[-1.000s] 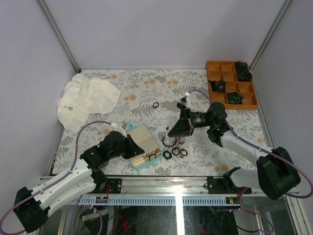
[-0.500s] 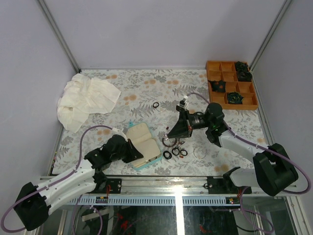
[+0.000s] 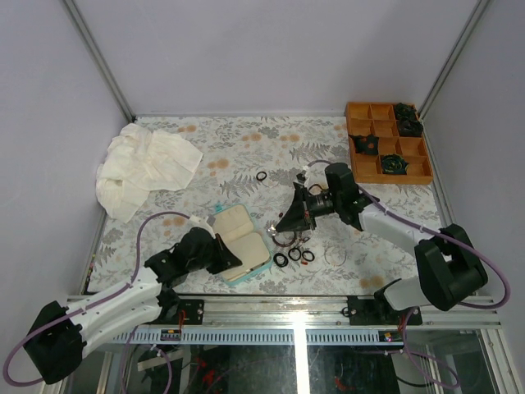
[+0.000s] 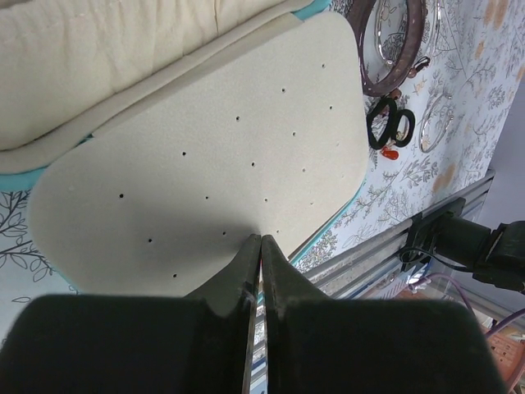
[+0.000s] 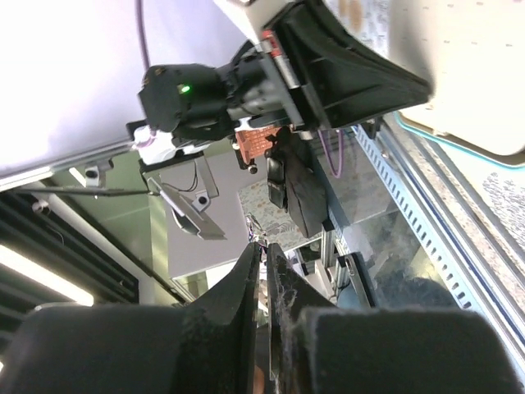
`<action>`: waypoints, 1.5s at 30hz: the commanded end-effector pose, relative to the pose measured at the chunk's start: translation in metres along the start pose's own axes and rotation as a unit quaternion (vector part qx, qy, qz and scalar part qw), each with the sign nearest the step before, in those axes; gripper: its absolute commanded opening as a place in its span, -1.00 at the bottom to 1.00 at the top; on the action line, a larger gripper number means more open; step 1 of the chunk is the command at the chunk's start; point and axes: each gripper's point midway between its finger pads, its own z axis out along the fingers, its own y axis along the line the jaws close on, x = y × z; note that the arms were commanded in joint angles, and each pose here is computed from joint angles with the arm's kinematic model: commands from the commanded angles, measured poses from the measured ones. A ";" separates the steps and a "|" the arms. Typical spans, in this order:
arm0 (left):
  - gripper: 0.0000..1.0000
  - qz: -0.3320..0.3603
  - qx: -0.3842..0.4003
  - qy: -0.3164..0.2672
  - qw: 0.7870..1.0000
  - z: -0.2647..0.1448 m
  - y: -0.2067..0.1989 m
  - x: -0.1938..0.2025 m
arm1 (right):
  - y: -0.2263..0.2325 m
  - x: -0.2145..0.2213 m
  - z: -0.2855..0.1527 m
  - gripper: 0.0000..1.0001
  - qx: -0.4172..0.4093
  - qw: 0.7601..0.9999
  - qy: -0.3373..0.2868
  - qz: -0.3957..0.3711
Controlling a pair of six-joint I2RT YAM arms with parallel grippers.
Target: Organize the mixed jewelry
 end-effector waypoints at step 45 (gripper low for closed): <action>-0.99 -0.004 -0.010 -0.001 1.000 0.010 0.019 0.008 | -0.099 -0.050 0.083 -0.99 0.116 0.989 0.073 0.049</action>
